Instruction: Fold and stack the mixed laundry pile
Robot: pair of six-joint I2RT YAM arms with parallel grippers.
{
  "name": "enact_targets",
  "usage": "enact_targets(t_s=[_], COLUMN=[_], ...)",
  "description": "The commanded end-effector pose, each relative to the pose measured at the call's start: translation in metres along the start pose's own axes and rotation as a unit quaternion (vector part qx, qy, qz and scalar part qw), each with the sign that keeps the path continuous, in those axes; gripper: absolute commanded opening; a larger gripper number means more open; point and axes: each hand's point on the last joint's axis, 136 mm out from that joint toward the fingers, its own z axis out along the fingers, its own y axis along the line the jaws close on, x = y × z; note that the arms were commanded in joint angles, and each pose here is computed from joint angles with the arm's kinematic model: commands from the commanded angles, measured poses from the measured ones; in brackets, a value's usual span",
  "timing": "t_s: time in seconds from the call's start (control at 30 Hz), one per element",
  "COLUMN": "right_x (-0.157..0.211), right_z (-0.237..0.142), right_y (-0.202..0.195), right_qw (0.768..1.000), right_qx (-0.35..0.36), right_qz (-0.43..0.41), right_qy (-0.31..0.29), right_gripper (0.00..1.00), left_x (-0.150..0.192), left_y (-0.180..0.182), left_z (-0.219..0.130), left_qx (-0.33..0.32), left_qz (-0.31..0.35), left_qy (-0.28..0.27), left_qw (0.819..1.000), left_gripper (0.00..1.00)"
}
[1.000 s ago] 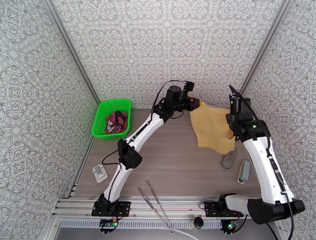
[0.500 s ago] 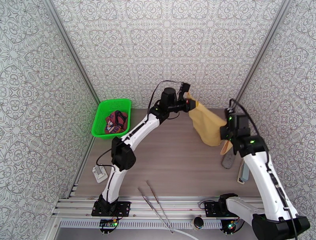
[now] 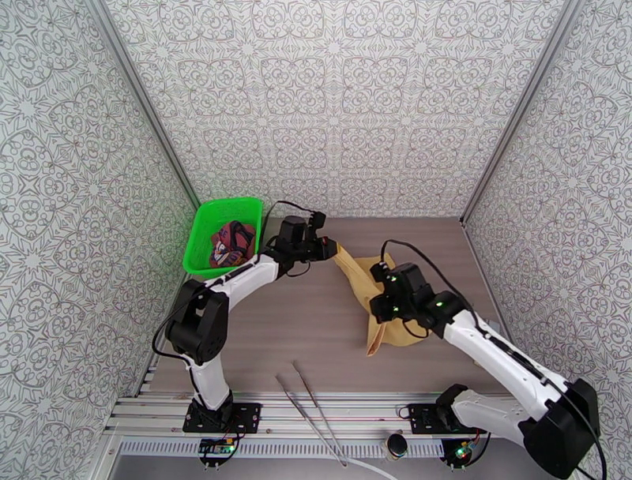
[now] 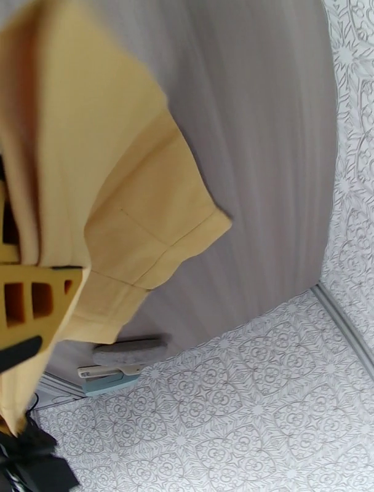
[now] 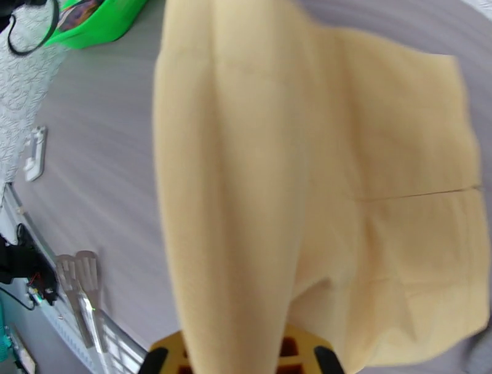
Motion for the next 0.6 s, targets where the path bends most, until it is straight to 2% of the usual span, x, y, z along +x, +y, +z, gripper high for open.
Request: enact_targets(t_s=[0.0, 0.1, 0.13, 0.2, 0.37, 0.4, 0.47, 0.57], right_x=[0.027, 0.032, 0.032, 0.029, 0.008, 0.003, -0.006, -0.022], right_z=[0.022, 0.039, 0.042, 0.046, 0.037, 0.035, 0.032, 0.032], right_y=[0.024, 0.047, 0.052, 0.057, 0.051, 0.049, 0.045, 0.032], right_qw=[0.997, 0.996, 0.995, 0.995, 0.998, 0.998, 0.998, 0.998], right_qx=[-0.041, -0.058, -0.058, -0.053, -0.015, -0.004, 0.012, 0.039], right_qz=[0.026, 0.001, -0.006, -0.018, -0.033, -0.037, -0.043, -0.033], right_qy=[0.052, 0.075, 0.078, 0.081, 0.053, 0.048, 0.04, 0.028], right_gripper=[0.22, 0.47, 0.52, 0.61, 0.73, 0.79, 0.8, 0.78], left_x=[-0.018, -0.016, -0.015, -0.016, -0.013, -0.011, -0.007, -0.006], left_y=[0.086, 0.104, 0.11, 0.123, 0.144, 0.146, 0.149, 0.148], left_z=[-0.014, -0.021, -0.025, -0.035, -0.043, -0.041, -0.039, -0.039], left_qx=[-0.107, -0.122, -0.128, -0.145, -0.17, -0.17, -0.171, -0.174], left_qz=[-0.024, -0.036, -0.039, -0.045, -0.041, -0.042, -0.043, -0.039], left_qy=[-0.057, -0.058, -0.058, -0.061, -0.029, -0.019, -0.009, -0.008], left_qw=[0.992, 0.99, 0.989, 0.987, 0.984, 0.984, 0.984, 0.984], left_gripper=[0.0, 0.0, 0.0, 0.0, 0.0, 0.08, 0.3, 0.59])
